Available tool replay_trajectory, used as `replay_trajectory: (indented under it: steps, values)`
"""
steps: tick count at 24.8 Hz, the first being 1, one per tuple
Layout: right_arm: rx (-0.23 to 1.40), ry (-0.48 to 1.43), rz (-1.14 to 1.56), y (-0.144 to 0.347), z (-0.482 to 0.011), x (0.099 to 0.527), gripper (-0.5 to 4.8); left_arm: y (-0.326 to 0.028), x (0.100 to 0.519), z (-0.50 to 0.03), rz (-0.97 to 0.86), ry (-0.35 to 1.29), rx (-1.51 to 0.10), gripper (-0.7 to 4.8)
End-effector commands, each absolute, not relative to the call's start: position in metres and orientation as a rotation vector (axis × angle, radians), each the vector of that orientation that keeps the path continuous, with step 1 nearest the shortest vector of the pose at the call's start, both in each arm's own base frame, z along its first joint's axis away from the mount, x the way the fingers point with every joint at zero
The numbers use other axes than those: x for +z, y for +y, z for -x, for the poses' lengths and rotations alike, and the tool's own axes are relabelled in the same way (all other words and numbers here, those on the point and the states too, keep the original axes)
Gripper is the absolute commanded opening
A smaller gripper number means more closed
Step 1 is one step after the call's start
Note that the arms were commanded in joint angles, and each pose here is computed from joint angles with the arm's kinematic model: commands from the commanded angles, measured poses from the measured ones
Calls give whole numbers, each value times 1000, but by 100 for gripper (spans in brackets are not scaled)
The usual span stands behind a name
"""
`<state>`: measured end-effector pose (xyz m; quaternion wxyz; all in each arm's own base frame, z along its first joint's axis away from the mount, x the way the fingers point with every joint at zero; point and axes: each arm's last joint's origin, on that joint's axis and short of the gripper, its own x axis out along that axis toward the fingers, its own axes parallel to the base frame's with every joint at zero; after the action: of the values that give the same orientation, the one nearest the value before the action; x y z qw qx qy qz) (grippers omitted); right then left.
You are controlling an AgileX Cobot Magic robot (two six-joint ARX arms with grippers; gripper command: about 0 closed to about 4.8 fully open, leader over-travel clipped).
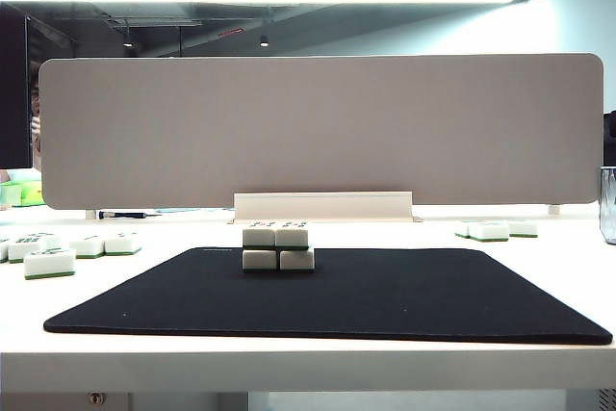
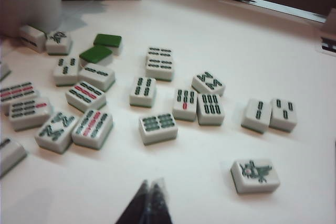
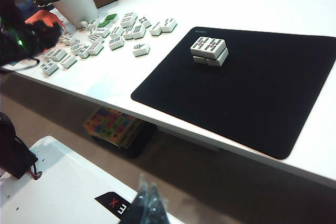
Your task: Arrange four mahjong tiles into a neat stack, creating two layers of paired tiles.
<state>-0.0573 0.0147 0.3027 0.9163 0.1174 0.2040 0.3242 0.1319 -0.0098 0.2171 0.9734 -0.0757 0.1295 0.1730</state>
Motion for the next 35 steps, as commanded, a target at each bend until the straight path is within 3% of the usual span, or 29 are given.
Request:
replay_trajectory:
  steps: [1, 8, 20, 35]
  values:
    - [673, 395, -232, 15, 60, 303, -1, -9, 205, -130, 166, 244, 324, -6]
    - [673, 394, -232, 15, 60, 303, -1, 1, 183, -122, 77, 255, 130, -6]
    - [672, 395, -232, 15, 60, 303, -1, -1, 156, -109, 59, 130, -6, -6]
    - [673, 395, -232, 15, 60, 303, -1, -1, 147, -96, 35, 189, -22, -6]
